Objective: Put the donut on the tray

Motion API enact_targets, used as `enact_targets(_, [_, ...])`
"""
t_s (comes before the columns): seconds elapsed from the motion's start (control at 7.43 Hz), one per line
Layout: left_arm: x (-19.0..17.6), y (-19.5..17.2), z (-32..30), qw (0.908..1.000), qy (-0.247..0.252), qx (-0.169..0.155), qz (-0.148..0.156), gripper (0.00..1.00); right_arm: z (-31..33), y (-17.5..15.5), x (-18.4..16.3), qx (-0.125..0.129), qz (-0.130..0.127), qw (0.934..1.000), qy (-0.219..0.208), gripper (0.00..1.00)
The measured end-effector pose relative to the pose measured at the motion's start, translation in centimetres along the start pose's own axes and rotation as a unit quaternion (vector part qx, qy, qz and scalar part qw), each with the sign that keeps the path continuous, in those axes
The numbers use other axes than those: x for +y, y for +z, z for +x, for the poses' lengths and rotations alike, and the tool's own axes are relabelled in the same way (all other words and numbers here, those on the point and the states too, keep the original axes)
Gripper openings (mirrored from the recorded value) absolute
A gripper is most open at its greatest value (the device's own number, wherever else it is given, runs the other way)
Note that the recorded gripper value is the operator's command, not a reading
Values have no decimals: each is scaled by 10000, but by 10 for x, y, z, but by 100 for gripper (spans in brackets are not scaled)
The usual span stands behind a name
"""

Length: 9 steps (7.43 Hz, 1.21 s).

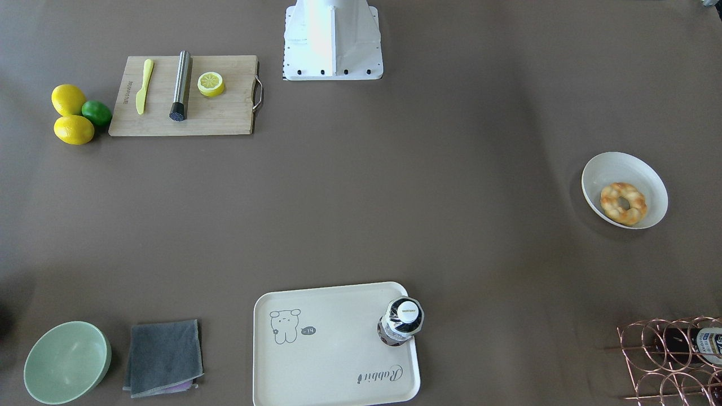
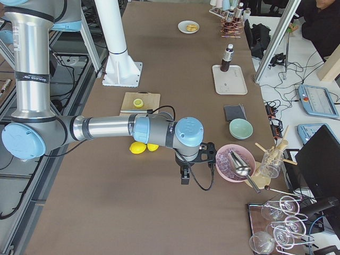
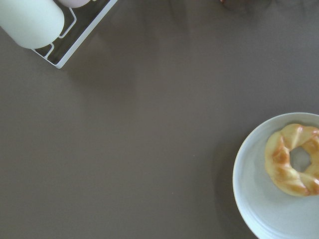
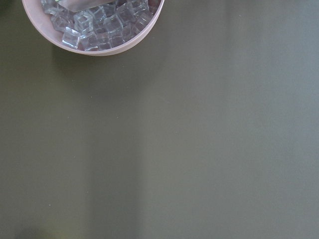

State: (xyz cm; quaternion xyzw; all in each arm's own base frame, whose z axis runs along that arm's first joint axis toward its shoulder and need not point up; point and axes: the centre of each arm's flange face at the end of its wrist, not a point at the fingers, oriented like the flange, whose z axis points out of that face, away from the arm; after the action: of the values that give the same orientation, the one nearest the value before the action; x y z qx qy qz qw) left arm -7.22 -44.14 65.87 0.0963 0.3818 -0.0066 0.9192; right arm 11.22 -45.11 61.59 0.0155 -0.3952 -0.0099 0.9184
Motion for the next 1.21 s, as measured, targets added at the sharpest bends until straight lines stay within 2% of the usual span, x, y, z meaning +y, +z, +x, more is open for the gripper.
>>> enact_targets(0.4, [29,44,41,9983,-381,452,4,98,-4,-2,-4,1,17,10000,-22,100])
enact_targets(0.81, [57,99,49,9972,-279,696,-56,98,-6,0,-5,-19,3,10000,-43,100])
enact_targets(0.94, [59,110,57,9968,-300,736,-21,98,-17,5,-11,-82,13,9998,-157,100])
enact_targets(1.21, [59,118,67,9967,-307,752,44,98,-68,24,-38,-283,219,9983,-456,100])
